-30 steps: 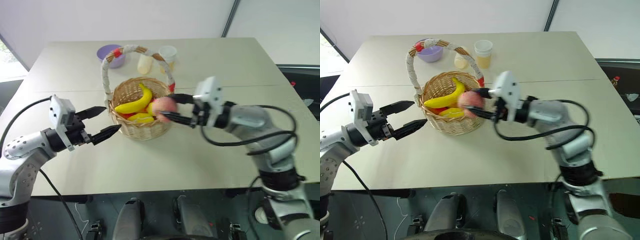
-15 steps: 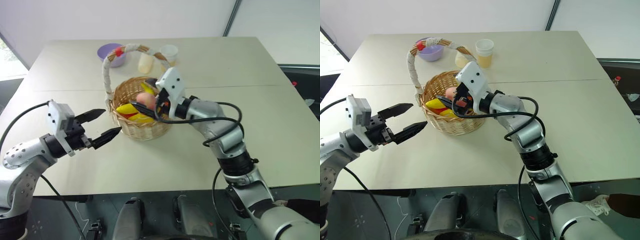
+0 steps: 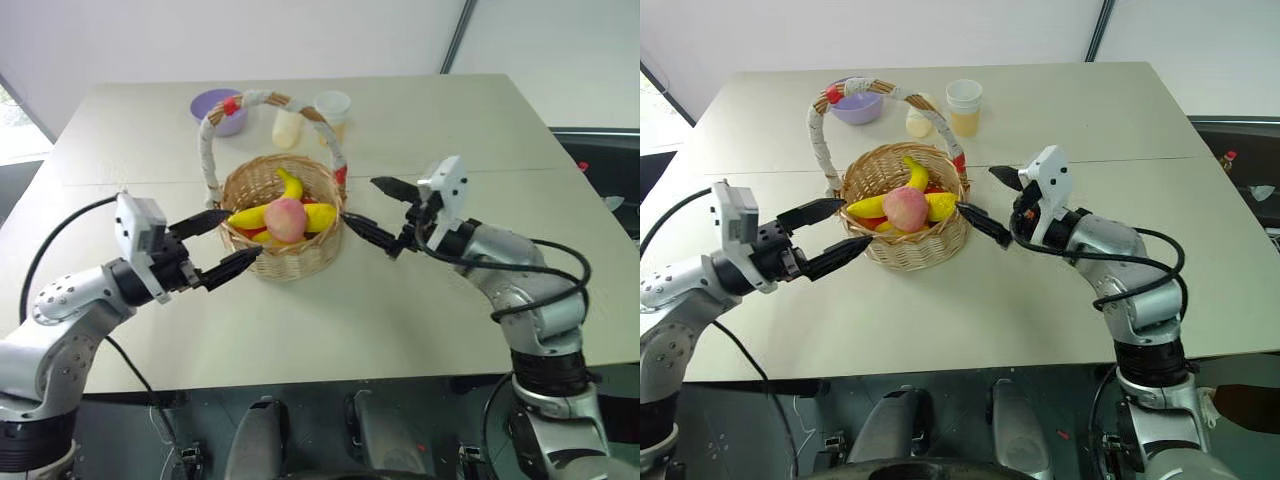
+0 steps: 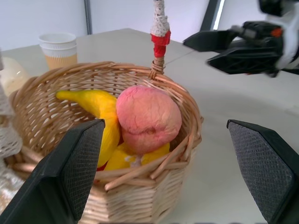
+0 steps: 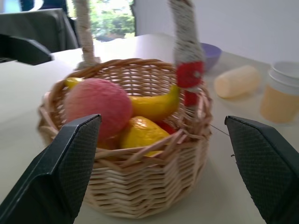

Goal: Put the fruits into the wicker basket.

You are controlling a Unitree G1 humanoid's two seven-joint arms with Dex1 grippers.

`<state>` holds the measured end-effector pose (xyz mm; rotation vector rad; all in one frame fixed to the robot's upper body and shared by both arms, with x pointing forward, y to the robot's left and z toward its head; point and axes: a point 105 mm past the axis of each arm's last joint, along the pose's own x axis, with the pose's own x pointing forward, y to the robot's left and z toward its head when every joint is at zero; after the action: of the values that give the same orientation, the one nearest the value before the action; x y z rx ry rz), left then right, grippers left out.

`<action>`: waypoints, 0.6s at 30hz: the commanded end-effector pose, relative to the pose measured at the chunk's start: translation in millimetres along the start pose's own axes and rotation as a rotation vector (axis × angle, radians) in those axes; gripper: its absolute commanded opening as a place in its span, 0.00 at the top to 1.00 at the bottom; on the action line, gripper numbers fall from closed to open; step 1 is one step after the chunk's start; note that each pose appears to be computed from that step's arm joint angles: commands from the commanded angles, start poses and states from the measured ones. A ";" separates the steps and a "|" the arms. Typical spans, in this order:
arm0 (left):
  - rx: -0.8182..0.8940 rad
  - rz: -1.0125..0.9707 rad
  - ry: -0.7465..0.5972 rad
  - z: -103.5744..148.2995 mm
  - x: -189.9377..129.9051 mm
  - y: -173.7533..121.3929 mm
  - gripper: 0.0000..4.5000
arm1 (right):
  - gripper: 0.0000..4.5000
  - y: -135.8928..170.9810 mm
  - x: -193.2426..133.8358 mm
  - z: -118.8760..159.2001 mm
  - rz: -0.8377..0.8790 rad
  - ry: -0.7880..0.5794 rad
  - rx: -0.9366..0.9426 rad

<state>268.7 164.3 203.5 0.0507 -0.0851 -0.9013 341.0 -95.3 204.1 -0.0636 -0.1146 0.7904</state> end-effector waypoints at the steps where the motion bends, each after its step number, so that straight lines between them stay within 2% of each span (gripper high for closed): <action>1: 0.011 -0.023 -0.026 6.6 5.6 -4.5 0.00 | 0.02 -6.4 19.9 12.5 -0.054 -0.076 -0.014; 4: 0.010 -0.028 -0.033 7.2 8.1 -5.9 0.00 | 0.02 -5.3 37.4 9.0 -0.059 -0.092 0.003; 7: 0.006 -0.028 -0.045 7.5 10.7 -9.1 0.00 | 0.19 -3.0 44.1 7.2 -0.040 -0.104 0.024; 14: -0.008 -0.029 -0.049 4.9 11.5 -13.3 0.00 | 0.99 -4.2 40.5 13.4 -0.035 -0.136 0.039; 18: -0.016 -0.042 -0.055 4.4 13.9 -14.4 0.00 | 0.99 -5.0 35.0 19.3 -0.042 -0.161 0.029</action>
<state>270.1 149.8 198.6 -0.0027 -0.0902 -0.9168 374.6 -72.0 198.2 0.0210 -0.1427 0.7425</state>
